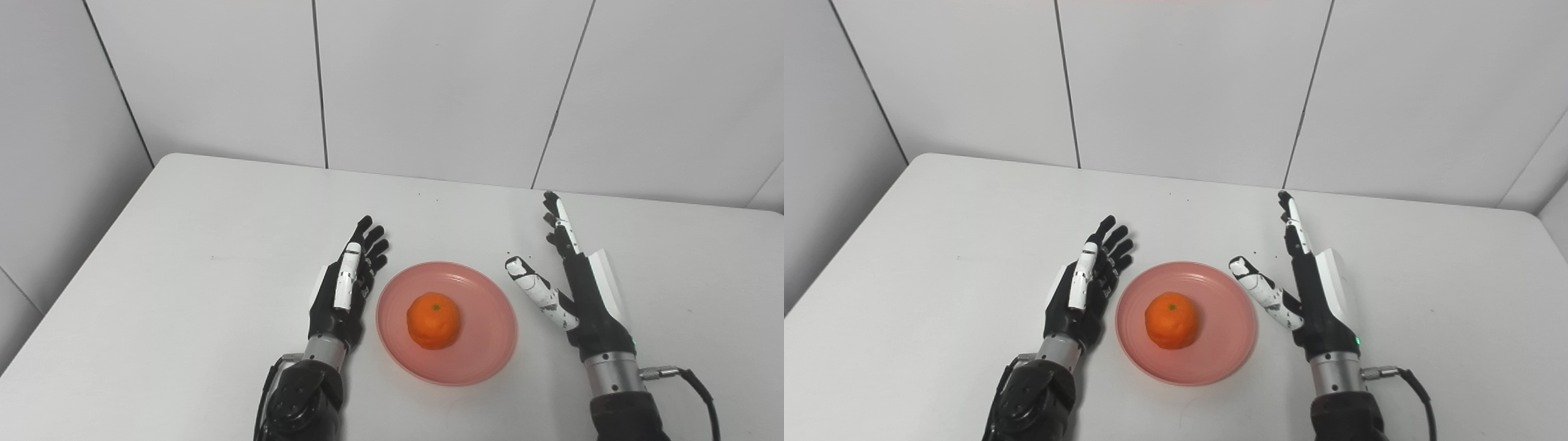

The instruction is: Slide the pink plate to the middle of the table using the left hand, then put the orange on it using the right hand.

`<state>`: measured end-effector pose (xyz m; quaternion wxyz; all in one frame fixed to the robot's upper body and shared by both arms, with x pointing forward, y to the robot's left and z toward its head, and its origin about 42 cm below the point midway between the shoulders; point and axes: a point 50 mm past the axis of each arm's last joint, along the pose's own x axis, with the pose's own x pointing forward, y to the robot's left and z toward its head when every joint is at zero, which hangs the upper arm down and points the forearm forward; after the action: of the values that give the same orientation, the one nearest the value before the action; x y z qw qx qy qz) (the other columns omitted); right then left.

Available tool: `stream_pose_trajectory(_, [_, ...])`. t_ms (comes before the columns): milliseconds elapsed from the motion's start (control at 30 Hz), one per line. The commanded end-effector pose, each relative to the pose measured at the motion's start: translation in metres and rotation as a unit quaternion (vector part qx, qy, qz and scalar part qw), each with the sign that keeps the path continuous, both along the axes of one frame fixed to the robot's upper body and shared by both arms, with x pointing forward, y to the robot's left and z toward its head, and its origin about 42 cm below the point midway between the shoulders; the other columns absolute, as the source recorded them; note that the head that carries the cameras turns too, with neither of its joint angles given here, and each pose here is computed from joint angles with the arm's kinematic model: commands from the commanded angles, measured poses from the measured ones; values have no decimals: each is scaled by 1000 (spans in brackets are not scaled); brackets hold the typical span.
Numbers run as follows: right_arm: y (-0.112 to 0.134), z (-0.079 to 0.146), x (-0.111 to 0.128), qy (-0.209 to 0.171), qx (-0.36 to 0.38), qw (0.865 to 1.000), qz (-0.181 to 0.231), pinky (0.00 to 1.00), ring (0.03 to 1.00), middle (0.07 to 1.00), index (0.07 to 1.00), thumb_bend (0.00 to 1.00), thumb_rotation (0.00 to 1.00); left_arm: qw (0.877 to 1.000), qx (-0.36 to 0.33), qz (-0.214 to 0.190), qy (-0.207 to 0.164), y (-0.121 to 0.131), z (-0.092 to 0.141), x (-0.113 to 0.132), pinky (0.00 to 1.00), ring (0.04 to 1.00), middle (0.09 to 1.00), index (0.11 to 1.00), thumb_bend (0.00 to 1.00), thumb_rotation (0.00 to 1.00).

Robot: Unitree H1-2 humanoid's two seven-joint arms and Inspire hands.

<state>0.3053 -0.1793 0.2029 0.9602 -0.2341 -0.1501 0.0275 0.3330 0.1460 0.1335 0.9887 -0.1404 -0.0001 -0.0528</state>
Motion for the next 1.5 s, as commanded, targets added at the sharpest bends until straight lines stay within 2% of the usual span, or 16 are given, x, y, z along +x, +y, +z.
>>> stream_pose_trajectory(0, [-1,5,-1,-10,31,999,0,922,984,999,1000,796,1000,1000,5,-4,11,4,-6,-8,988,969,978,972,396,1000])
stream_pose_trajectory(133, [0,-5,-2,24,103,994,5,938,999,1000,1000,782,1000,1000,11,-5,4,8,-3,-13,1000,987,996,987,401,1000])
stream_pose_trajectory(200, [1,-12,-3,45,147,988,15,921,1000,1000,1000,842,1000,1000,15,-6,-1,10,-1,-15,1000,998,1000,998,400,1000])
stream_pose_trajectory(233, [1,-14,-3,53,162,985,19,962,1000,1000,1000,840,1000,1000,17,-7,-3,10,0,-16,1000,999,1000,999,397,1000])
stream_pose_trajectory(333, [4,-19,-2,78,189,979,24,996,1000,1000,1000,842,1000,1000,19,-8,-11,12,4,-16,1000,1000,1000,1000,389,1000])
stream_pose_trajectory(567, [15,-28,1,115,247,962,33,1000,1000,1000,1000,745,1000,999,34,-17,-19,16,12,-17,1000,1000,1000,1000,390,999])
stream_pose_trajectory(633, [18,-29,0,119,254,959,33,1000,1000,1000,1000,675,1000,999,36,-22,-19,18,12,-18,1000,1000,1000,1000,393,1000])
stream_pose_trajectory(733, [23,-30,-2,120,265,956,34,1000,1000,1000,1000,477,1000,999,40,-24,-18,21,13,-19,1000,1000,1000,1000,396,1000])
stream_pose_trajectory(767, [25,-30,-3,120,271,954,31,1000,1000,1000,1000,471,1000,999,41,-24,-18,22,13,-20,1000,1000,1000,1000,396,1000])
stream_pose_trajectory(800, [26,-31,-3,121,276,953,29,1000,1000,1000,1000,400,1000,999,42,-24,-18,22,13,-20,1000,1000,1000,1000,393,1000])
stream_pose_trajectory(867, [28,-31,-4,124,281,951,25,1000,1000,1000,1000,323,1000,998,46,-26,-19,23,13,-20,1000,1000,1000,1000,393,1000])
stream_pose_trajectory(1067, [30,-30,-4,127,286,950,19,1000,1000,1000,1000,246,1000,998,57,-31,-19,25,15,-21,1000,1000,1000,1000,410,1000])
stream_pose_trajectory(1467, [29,-29,-5,136,296,945,19,1000,1000,1000,1000,250,1000,994,95,-35,-35,24,22,-24,1000,1000,1000,1000,395,1000])
